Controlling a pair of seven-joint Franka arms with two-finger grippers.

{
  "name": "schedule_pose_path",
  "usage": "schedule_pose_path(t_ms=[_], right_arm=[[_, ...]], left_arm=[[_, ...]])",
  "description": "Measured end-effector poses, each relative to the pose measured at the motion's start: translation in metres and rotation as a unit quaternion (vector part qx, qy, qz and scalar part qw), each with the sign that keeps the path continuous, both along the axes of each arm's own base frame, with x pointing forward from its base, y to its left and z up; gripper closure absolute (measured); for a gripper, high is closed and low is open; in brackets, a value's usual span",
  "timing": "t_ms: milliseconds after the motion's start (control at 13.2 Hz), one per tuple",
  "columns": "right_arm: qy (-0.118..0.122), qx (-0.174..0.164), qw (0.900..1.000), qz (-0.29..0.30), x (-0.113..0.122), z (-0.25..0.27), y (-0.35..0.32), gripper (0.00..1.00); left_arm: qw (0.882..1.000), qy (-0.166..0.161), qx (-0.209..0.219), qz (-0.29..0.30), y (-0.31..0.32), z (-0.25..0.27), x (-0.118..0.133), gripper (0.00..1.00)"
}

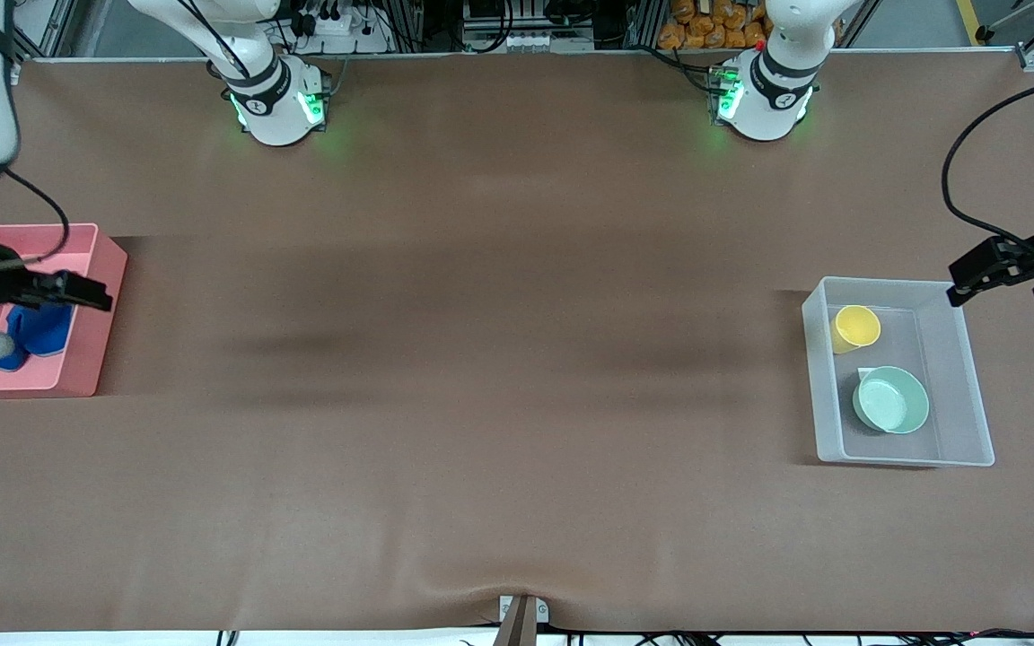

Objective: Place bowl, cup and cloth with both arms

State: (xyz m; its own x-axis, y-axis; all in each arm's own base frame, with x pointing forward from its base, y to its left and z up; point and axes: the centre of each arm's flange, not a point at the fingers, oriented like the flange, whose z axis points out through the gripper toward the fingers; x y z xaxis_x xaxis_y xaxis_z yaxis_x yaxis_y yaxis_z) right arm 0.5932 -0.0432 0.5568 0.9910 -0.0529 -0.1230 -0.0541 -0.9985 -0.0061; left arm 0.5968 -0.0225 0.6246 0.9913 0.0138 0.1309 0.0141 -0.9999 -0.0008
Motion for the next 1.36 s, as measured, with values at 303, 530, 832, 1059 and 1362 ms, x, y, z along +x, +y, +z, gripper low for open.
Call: schedule_pose_path(t_ms=[303,530,832,1059,1362], right_arm=[[-0.006,0.005,1.0,-0.003,-0.035,0.049,0.001,0.0],[-0.002,0.006,1.0,-0.002,-0.043,0.059,0.001,0.0],[0.018,0.007,1.0,-0.003,-0.055,0.078,0.0,0.0],[0.019,0.007,1.0,-0.006,-0.056,0.079,-0.003,0.0],[0.019,0.008,1.0,-0.007,-0.056,0.079,-0.004,0.0]], left_arm=[[1.0,-0.002,-0.001,-0.003,-0.019,0.017,-0.016,0.0],[1.0,0.004,0.003,-0.004,-0.02,0.024,-0.024,0.0],[1.0,0.021,0.005,-0.005,-0.021,0.026,-0.033,0.0],[1.0,0.025,0.005,-0.006,-0.021,0.026,-0.042,0.0],[0.999,0.038,0.005,-0.005,-0.019,0.026,-0.048,0.0]])
